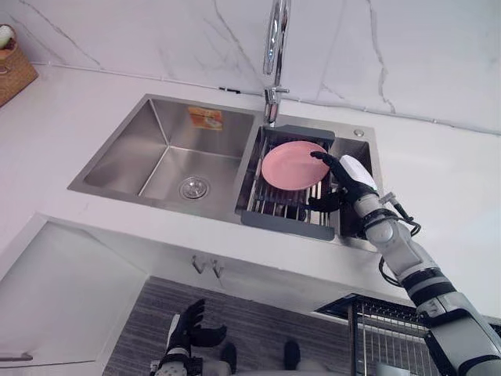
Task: Walk over to the sink, pick up the cup, carry it to the dishwasher, place the cup inside the dishwasher, then close the dishwasher door
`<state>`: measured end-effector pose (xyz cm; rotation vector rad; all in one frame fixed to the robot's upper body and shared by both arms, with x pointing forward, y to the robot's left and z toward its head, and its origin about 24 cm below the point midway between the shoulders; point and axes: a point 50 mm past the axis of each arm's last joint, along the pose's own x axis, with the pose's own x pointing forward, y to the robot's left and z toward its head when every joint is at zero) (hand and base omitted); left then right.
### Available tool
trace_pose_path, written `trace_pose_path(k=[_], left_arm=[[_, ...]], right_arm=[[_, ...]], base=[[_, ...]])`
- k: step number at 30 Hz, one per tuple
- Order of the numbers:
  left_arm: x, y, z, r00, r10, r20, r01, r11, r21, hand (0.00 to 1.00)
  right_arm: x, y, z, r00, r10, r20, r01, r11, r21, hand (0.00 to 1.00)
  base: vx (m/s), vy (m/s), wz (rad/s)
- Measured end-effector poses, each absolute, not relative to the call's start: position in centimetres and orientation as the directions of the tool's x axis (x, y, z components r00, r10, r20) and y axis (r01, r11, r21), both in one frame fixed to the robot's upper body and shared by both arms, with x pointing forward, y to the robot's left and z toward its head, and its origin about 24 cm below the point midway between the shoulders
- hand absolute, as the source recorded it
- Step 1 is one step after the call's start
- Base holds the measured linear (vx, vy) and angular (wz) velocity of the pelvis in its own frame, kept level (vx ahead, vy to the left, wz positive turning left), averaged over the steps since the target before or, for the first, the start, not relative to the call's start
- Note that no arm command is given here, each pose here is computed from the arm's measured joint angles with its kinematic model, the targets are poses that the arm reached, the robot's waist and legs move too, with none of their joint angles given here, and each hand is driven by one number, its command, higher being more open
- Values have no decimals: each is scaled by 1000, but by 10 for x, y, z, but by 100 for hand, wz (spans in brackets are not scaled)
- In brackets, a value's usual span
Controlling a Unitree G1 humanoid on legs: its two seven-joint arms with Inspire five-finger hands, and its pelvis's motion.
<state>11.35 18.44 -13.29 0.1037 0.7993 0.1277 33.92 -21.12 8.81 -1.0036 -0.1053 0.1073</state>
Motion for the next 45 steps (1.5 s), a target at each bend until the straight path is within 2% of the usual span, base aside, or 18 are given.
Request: trace_pose_path(k=[5, 6, 21, 26, 31, 34, 38, 41, 45], left_arm=[[116, 185, -132, 696, 155, -701, -76, 987, 144, 90], [117, 186, -131, 698, 157, -698, -76, 986, 146, 90], [125, 186, -126, 723, 169, -670, -89, 984, 153, 90], [126, 187, -126, 725, 172, -667, -90, 984, 155, 90], [126, 190, -125, 723, 184, -666, -107, 982, 155, 90], [123, 191, -127, 712, 200, -673, -133, 980, 151, 90], [122, 191, -127, 710, 196, -676, -127, 980, 150, 90], [119, 193, -129, 697, 203, -688, -130, 979, 157, 90], [117, 195, -133, 674, 214, -707, -143, 977, 159, 90]], right_arm=[[347, -209, 92, 990, 131, 47, -27, 517, -856, 90], [350, -207, 94, 990, 129, 52, -20, 502, -864, 30], [375, -219, 127, 991, 28, 130, 103, 456, -884, 30], [373, -215, 132, 986, 50, 157, 116, 465, -877, 30], [354, -221, 135, 972, 31, 234, 184, 524, -832, 30], [334, -211, 155, 929, 84, 360, 246, 587, -771, 30], [301, -198, 190, 804, 170, 570, 345, 647, -680, 30], [285, -203, 202, 745, 133, 653, 409, 682, -606, 30], [265, -213, 197, 727, 49, 685, 453, 715, -532, 30]], base=[[-42, -7, 0], [0, 0, 0], [8, -1, 2], [0, 0, 0], [0, 0, -1], [11, 1, -12], [-22, 19, -29], [-65, 8, -22], [-98, 4, -49]])
